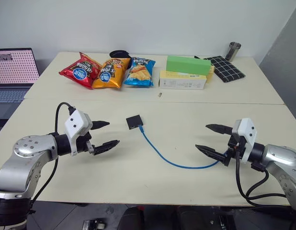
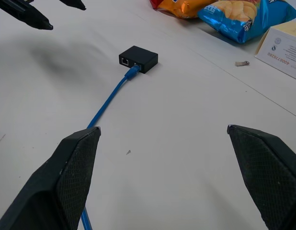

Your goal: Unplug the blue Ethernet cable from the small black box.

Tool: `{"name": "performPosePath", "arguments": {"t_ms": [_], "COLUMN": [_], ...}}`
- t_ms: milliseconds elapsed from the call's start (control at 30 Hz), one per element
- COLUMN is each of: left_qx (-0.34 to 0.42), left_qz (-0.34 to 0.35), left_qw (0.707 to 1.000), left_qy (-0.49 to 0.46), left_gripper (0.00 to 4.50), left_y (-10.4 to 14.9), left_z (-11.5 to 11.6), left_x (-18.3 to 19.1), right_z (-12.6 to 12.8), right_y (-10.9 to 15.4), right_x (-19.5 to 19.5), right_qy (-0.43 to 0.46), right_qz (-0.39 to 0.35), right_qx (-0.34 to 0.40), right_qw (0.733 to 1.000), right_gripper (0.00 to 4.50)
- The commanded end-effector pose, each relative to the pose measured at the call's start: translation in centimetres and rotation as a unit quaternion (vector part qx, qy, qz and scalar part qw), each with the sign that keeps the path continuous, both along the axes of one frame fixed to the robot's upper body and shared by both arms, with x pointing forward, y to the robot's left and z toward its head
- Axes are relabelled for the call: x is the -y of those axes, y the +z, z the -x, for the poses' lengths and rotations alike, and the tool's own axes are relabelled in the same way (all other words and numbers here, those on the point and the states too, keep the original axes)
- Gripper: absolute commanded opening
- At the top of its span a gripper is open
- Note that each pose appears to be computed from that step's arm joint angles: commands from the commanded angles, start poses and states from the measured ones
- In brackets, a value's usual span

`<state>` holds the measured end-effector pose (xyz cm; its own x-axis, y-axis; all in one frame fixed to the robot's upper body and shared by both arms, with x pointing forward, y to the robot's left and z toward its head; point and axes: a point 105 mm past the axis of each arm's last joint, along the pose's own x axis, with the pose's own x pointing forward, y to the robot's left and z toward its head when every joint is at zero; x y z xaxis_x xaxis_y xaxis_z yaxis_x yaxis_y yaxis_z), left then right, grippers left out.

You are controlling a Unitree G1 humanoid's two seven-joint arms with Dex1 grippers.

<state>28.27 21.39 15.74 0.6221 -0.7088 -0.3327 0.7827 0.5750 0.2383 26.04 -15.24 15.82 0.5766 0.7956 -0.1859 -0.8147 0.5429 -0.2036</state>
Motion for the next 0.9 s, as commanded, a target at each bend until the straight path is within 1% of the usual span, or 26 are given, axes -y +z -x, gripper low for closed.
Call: {"name": "performPosePath", "arguments": {"t_ms": [33, 467, 600, 767, 900], "left_qx": [0.023, 0.020, 0.018, 0.026, 0.015], "left_qz": [-0.001, -0.006, -0.022, -0.047, -0.050], "left_qw": [0.999, 1.000, 1.000, 0.998, 0.998], "left_qy": [-0.025, -0.019, -0.001, -0.010, -0.020], "left_gripper": [4.43, 4.43, 4.43, 4.43, 4.43], "left_y": [1.0, 0.4, 0.1, -0.2, -0.5], "left_z": [0.6, 0.8, 0.5, 0.0, 0.1], "left_x": [0.7, 0.6, 0.0, -0.5, -0.9], "right_z": [0.1, 0.1, -0.2, -0.9, -2.1], "right_y": [0.7, 0.4, 0.1, -1.1, -2.2], "right_x": [-0.3, -1.1, -2.1, -5.2, -9.6], "right_qy": [0.011, 0.020, 0.026, 0.051, 0.072], "right_qz": [0.002, 0.005, 0.001, -0.003, -0.015], "right_qx": [0.020, 0.017, 0.014, 0.005, 0.001], "right_qw": [1.000, 1.000, 1.000, 0.999, 0.997], "right_gripper": [4.50, 4.50, 4.50, 4.50, 4.50]}}
